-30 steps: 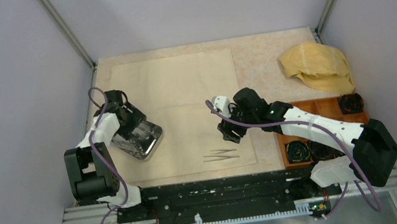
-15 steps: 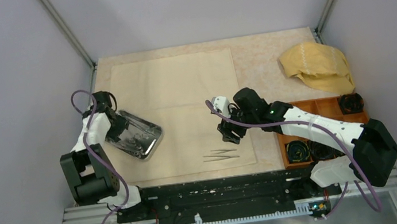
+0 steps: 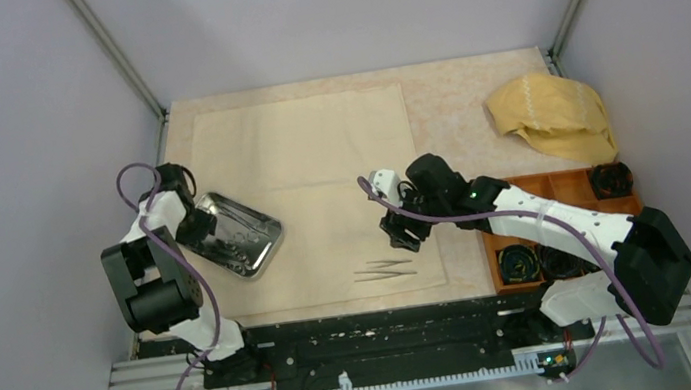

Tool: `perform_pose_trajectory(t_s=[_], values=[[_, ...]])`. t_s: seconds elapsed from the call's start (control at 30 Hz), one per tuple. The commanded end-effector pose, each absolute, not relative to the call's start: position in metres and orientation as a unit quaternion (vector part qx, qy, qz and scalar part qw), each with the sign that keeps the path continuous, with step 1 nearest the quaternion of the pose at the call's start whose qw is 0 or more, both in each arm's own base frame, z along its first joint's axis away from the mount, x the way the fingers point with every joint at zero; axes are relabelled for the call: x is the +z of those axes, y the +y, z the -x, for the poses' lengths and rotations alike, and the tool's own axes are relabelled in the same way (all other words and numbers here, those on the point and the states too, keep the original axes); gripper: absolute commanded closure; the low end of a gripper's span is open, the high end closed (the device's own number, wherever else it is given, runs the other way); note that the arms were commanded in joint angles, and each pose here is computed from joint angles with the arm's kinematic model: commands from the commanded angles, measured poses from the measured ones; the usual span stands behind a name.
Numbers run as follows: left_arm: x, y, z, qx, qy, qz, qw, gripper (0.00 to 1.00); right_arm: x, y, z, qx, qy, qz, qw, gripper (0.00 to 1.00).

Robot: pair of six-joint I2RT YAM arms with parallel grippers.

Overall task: Open and lay out the surgical kit
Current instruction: Pick up the medical item from the container.

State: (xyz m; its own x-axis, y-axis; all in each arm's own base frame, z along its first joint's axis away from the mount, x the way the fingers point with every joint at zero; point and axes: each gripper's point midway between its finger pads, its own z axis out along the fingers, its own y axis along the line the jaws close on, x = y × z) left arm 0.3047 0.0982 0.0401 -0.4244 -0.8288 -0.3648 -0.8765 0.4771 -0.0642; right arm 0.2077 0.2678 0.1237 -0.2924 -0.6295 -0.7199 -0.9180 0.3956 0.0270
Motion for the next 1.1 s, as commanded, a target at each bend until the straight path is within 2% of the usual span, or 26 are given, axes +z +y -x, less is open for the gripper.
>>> perform_pose_trajectory(t_s=[0.0, 0.17, 0.4, 0.57, 0.67, 1.07], values=[[0.048, 0.112, -0.305, 0.095, 0.828, 0.517, 0.196, 0.51, 0.143, 0.266, -0.216, 0.212, 0.760, 0.504, 0.352, 0.40], [0.033, 0.114, -0.313, 0.089, 0.830, 0.516, 0.189, 0.56, 0.144, 0.264, -0.222, 0.196, 0.762, 0.508, 0.352, 0.40], [0.022, 0.118, -0.309, 0.114, 0.830, 0.524, 0.154, 0.54, 0.147, 0.259, -0.224, 0.184, 0.766, 0.507, 0.349, 0.39], [0.025, 0.119, -0.312, 0.111, 0.834, 0.516, 0.161, 0.69, 0.152, 0.258, -0.222, 0.189, 0.770, 0.494, 0.357, 0.39], [0.033, 0.116, -0.317, 0.098, 0.840, 0.508, 0.167, 0.85, 0.153, 0.258, -0.223, 0.189, 0.768, 0.490, 0.366, 0.38], [0.103, 0.091, -0.327, 0.003, 0.844, 0.478, 0.244, 0.99, 0.164, 0.264, -0.219, 0.213, 0.758, 0.486, 0.379, 0.36]])
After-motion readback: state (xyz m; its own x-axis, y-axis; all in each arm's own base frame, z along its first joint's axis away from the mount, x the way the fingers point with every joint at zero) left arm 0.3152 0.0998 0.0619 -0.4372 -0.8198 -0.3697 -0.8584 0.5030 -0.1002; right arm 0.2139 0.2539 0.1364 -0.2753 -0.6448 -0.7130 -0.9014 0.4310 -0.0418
